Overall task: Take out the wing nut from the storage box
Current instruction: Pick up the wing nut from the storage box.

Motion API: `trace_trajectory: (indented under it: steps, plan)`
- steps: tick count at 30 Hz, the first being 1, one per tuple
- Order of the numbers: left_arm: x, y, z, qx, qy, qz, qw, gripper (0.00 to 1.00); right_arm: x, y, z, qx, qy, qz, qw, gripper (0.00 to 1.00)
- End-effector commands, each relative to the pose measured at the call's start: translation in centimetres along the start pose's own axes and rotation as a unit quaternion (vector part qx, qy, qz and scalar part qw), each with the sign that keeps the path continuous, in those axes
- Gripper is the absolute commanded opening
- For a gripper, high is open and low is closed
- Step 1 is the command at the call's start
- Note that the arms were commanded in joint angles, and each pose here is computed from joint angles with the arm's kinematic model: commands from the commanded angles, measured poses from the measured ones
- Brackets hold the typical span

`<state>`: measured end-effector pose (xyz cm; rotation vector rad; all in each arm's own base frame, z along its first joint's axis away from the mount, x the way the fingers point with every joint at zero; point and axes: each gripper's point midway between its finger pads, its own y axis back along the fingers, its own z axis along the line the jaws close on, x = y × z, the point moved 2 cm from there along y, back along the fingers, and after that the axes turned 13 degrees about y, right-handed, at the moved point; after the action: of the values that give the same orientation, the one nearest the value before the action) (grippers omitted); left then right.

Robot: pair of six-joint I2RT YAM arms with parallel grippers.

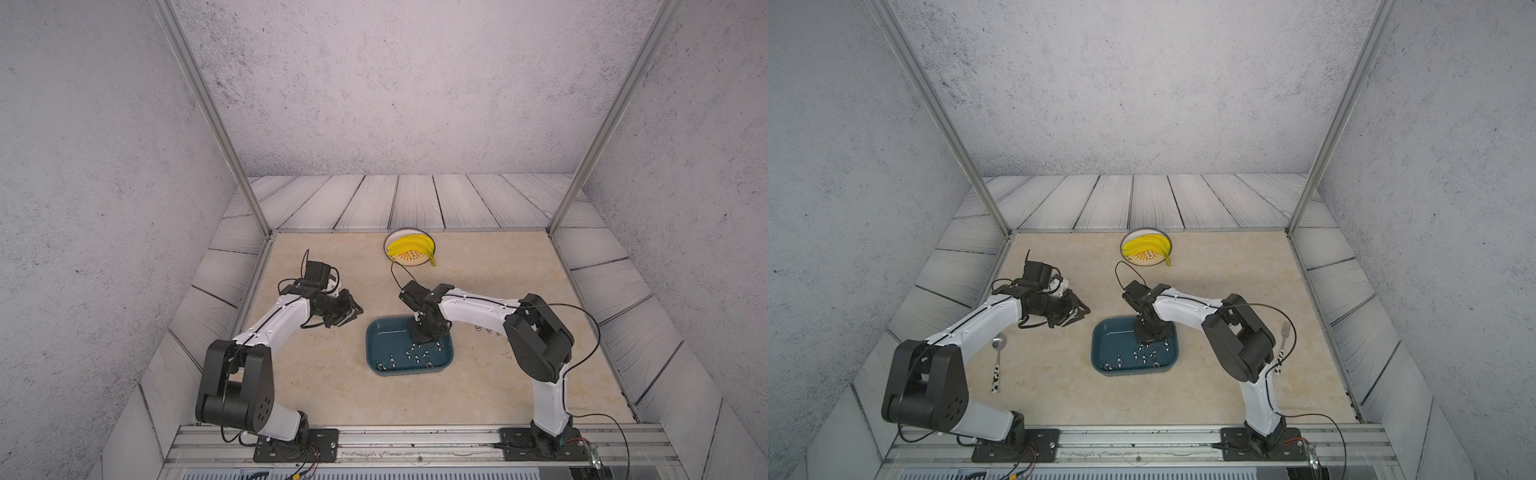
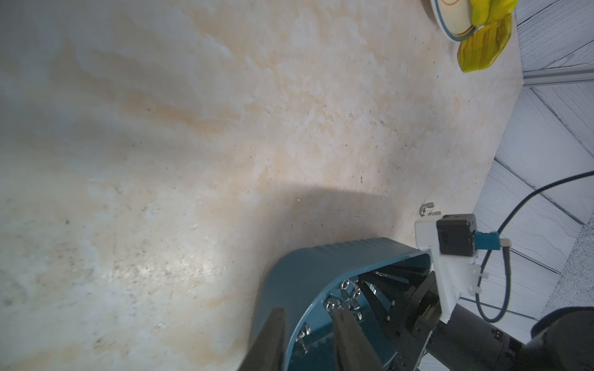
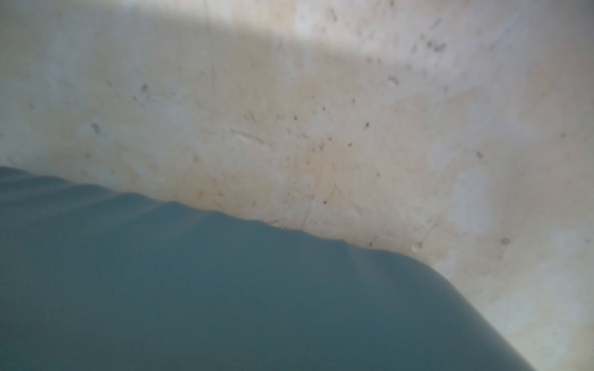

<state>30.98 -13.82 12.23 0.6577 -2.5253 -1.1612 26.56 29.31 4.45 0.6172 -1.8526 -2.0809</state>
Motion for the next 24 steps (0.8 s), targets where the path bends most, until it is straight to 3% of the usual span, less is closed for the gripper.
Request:
trace_trajectory:
  steps: [1,6,19,24]
  plan:
    - [0.24,-0.48,0.20,-0.003,0.002,0.011,1.000,0.32,-0.16,-0.76,-0.38,0.018,-0.006,0.004,1.000,0.25]
    - [0.22,-0.44,0.14,-0.002,0.001,0.010,1.000,0.32,-0.14,-1.17,-0.43,0.021,-0.008,0.007,1.000,0.24]
    - [0.27,-0.66,0.06,0.001,0.000,0.015,1.000,0.32,0.25,-1.12,-0.93,0.034,0.014,0.017,0.999,0.06]
    - [0.40,-0.74,0.05,0.003,-0.001,0.018,1.000,0.32,0.29,-1.02,-0.81,0.030,0.031,0.018,0.999,0.11]
